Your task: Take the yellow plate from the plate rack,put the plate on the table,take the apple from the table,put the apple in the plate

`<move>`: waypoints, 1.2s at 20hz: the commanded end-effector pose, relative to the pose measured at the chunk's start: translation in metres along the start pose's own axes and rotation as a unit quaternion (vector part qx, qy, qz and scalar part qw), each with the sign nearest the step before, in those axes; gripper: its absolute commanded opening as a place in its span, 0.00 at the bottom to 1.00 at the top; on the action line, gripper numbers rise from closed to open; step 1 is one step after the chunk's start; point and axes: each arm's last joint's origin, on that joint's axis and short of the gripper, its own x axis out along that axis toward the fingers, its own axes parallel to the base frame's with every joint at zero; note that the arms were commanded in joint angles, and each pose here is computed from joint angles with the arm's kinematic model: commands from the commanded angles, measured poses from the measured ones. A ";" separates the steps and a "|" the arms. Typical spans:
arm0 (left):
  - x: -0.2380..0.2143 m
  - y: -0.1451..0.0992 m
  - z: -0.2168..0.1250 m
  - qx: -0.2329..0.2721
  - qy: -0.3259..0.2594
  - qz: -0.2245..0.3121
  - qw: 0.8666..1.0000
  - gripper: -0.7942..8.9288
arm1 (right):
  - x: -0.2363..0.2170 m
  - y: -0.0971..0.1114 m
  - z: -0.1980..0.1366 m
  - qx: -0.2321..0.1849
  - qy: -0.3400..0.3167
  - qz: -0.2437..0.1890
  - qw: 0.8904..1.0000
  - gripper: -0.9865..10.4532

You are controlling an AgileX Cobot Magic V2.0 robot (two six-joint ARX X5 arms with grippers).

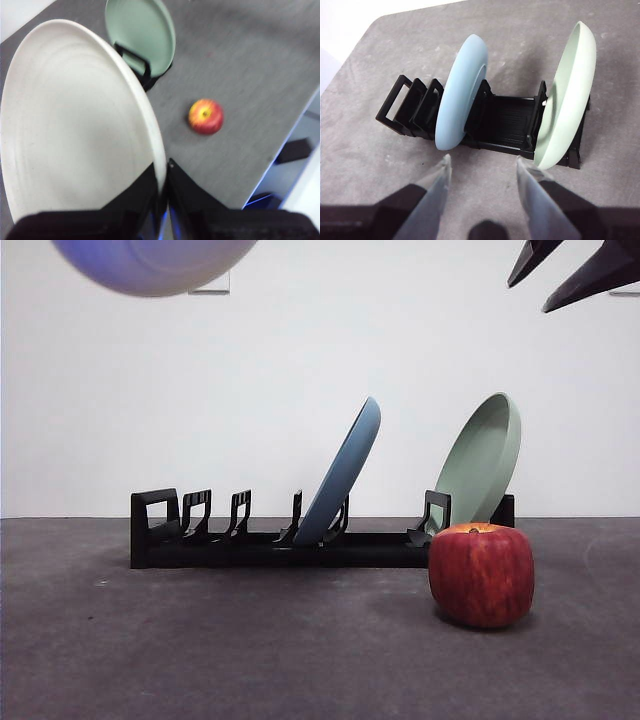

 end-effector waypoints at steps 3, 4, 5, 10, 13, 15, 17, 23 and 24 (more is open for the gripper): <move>0.047 -0.036 -0.026 0.005 0.044 0.028 0.999 0.07 | 0.001 0.000 0.002 -0.005 -0.003 -0.002 1.000 0.28; 0.065 -0.044 -0.033 0.013 0.055 0.024 0.998 0.07 | 0.001 0.000 0.002 -0.005 -0.003 -0.002 1.000 0.28; 0.079 -0.049 -0.040 0.017 0.062 0.024 0.998 0.07 | 0.001 0.000 0.002 -0.005 -0.003 -0.002 1.000 0.28; 0.165 -0.074 -0.079 0.041 0.118 0.031 0.992 0.07 | 0.001 0.000 0.002 -0.005 -0.003 -0.002 1.000 0.28; 0.211 -0.087 -0.091 0.068 0.155 0.033 0.985 0.07 | 0.001 0.000 0.002 -0.005 -0.002 -0.002 1.000 0.28; 0.236 -0.095 -0.101 0.078 0.173 0.034 0.981 0.07 | 0.001 0.000 0.001 -0.005 -0.002 -0.002 1.000 0.28; 0.254 -0.101 -0.112 0.088 0.199 0.035 0.975 0.07 | 0.001 0.000 0.001 -0.005 -0.002 -0.002 1.000 0.28; 0.269 -0.104 -0.125 0.101 0.239 0.035 0.965 0.21 | 0.001 0.001 -0.001 0.000 0.012 0.000 1.000 0.28; 0.267 -0.103 -0.125 0.101 0.240 0.037 0.965 0.34 | 0.001 0.002 -0.002 0.000 0.017 0.002 1.000 0.29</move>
